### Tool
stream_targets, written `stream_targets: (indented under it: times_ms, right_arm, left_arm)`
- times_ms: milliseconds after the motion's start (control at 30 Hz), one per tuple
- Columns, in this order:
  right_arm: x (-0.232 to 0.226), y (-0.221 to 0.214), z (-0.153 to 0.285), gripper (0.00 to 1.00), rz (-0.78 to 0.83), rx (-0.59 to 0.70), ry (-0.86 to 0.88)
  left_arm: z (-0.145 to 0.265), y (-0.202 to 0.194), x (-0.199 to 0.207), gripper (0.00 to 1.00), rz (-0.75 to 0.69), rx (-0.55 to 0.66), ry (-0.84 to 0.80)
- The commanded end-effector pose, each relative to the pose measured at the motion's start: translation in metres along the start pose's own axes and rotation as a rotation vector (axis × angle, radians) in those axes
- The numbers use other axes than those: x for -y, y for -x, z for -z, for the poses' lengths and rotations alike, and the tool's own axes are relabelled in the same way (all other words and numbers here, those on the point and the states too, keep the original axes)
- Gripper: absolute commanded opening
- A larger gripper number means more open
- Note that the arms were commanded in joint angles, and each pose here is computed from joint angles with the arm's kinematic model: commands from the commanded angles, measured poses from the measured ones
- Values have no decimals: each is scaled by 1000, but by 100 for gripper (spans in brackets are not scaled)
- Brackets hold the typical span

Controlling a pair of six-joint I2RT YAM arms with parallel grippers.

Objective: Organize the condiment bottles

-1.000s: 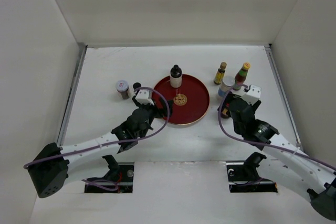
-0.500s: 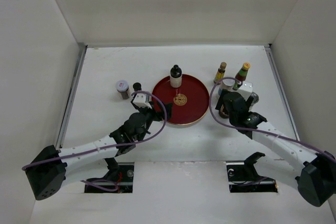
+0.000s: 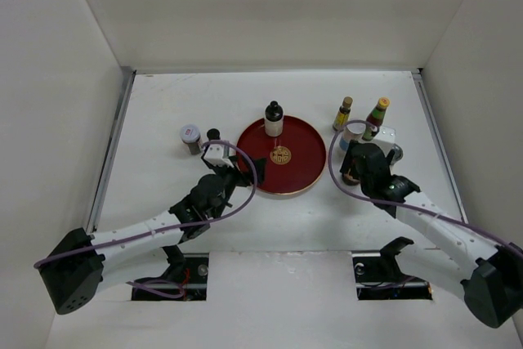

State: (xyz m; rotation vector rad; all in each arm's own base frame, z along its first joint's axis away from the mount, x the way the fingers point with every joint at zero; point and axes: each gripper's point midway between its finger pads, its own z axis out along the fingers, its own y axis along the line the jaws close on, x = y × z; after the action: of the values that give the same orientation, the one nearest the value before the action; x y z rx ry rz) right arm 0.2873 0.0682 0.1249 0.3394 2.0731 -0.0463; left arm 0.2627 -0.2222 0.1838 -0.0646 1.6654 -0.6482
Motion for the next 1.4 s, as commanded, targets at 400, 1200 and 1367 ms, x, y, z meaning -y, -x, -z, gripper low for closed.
stream_targets:
  times_ms: [400,1200,1367]
  right_arm:
    - [-163,127,33,51,-71,251,421]
    - [-233,121,-104,70,-8,201,353]
    - [-225,141,-78,94,-39,231,370]
  left_arm:
    - [-2,17,-16,98,49,69,10]
    - [3,21,-33,98,63,91,24]
    - [3,22,-35,98,63,93,29]
